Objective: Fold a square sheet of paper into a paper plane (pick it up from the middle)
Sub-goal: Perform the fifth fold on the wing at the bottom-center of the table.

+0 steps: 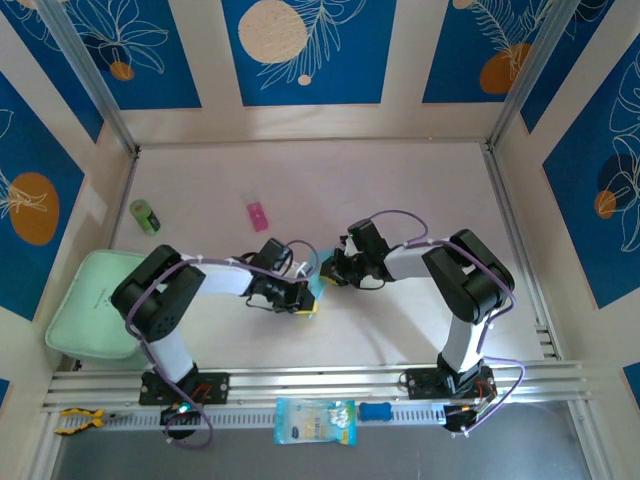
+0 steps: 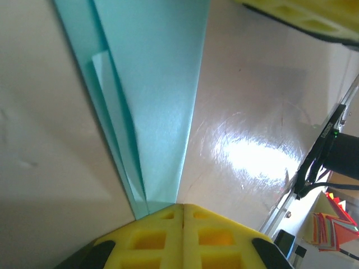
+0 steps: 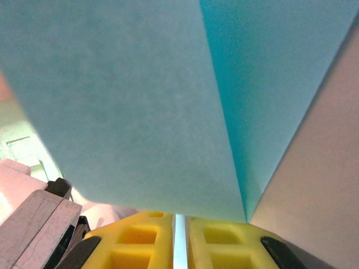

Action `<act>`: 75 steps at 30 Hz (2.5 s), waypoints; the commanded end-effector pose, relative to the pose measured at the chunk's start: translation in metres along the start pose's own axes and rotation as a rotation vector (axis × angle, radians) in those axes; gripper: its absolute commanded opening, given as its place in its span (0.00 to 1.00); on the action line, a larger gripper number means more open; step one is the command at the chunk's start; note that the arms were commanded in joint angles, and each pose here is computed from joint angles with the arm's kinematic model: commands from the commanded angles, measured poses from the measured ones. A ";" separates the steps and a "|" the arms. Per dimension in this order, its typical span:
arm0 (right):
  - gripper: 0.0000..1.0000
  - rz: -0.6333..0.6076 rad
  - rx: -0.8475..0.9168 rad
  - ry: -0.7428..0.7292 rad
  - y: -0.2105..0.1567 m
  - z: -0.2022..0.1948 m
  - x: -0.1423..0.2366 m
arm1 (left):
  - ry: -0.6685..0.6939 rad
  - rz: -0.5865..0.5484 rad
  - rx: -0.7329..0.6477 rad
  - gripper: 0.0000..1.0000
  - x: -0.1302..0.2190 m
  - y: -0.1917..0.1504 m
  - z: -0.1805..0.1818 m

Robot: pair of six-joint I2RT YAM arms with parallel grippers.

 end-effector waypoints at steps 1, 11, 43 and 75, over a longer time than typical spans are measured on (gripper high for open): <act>0.14 0.011 -0.096 -0.195 -0.010 -0.056 -0.007 | 0.064 0.137 0.085 0.04 -0.002 -0.046 0.017; 0.14 0.004 -0.094 -0.195 -0.011 -0.055 -0.005 | 0.078 0.162 0.125 0.03 0.000 -0.071 0.024; 0.14 0.013 -0.075 -0.226 -0.017 -0.053 -0.011 | 0.007 -0.118 -0.101 0.18 0.040 0.007 -0.035; 0.16 -0.126 0.052 -0.090 -0.016 -0.002 0.050 | 0.083 0.129 -0.059 0.00 -0.017 -0.012 0.024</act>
Point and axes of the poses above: each hand's point on the last joint's axis, 136 mm out from that joint toward the fingers, its own x axis back along the fingers, its own z axis along the line the jaws close on, y = z × x, the point moved 1 cm from there along x, back along the fingers, and after that the axes turned 8 degrees about -x, right-handed, at the moved point
